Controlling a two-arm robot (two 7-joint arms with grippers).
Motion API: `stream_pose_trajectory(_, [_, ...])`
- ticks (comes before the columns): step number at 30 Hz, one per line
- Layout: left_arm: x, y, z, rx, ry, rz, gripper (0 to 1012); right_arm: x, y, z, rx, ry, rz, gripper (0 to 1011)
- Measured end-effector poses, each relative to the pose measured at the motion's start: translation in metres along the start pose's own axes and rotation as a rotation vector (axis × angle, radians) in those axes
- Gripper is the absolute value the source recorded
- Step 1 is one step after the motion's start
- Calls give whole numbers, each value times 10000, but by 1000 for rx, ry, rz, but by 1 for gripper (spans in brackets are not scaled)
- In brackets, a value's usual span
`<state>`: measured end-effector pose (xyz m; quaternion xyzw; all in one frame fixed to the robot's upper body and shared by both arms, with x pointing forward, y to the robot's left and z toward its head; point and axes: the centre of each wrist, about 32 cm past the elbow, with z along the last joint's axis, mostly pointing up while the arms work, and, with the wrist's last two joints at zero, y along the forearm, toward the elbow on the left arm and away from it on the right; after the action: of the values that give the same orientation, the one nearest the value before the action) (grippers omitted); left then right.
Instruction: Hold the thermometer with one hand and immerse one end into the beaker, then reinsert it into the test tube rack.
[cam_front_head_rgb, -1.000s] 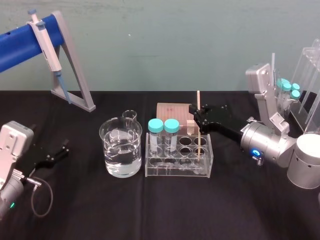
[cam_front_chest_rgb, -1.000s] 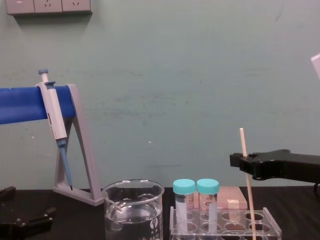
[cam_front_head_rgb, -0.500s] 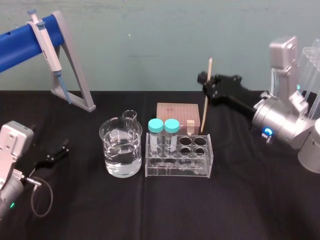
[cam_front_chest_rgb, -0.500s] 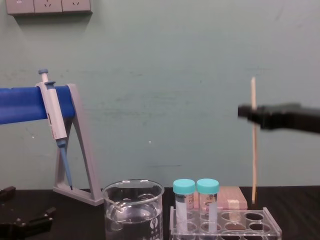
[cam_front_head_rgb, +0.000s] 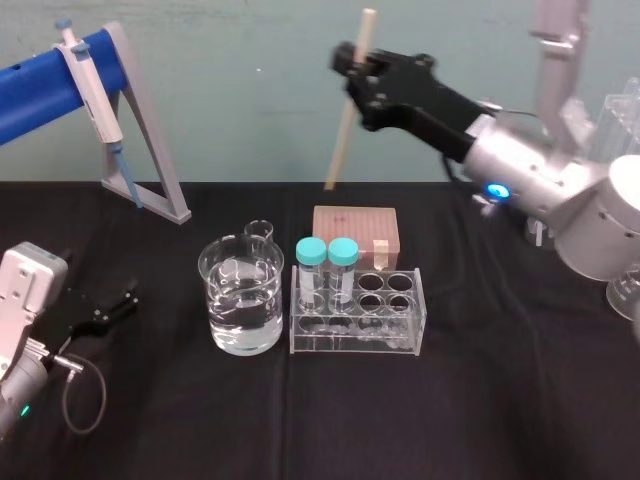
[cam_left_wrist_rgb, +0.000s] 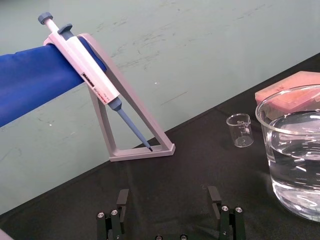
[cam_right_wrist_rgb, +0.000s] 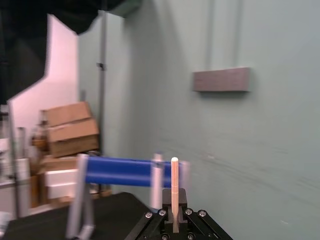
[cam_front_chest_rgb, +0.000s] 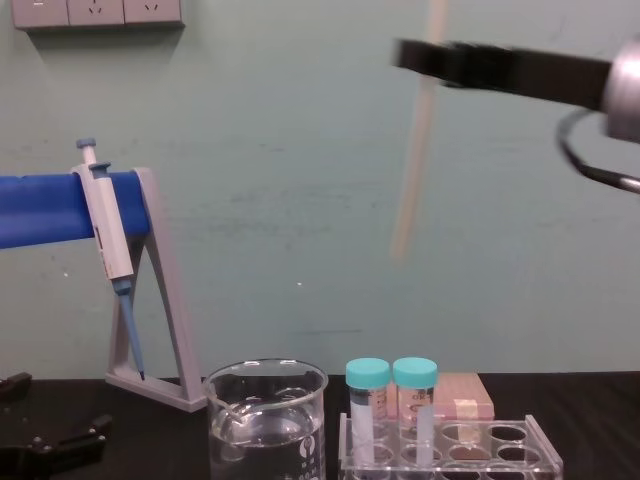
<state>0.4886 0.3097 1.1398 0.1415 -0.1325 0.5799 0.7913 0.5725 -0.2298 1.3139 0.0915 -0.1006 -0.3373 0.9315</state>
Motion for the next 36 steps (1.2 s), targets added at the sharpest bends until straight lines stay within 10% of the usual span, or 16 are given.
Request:
stream_pose_trajectory(11, [0, 0, 0, 0, 0, 0, 1004, -335, 594, -283, -69, 42, 136, 48])
stream_pose_trajectory(36, [0, 0, 0, 0, 0, 0, 1004, -521, 792, -1173, -241, 95, 132, 47])
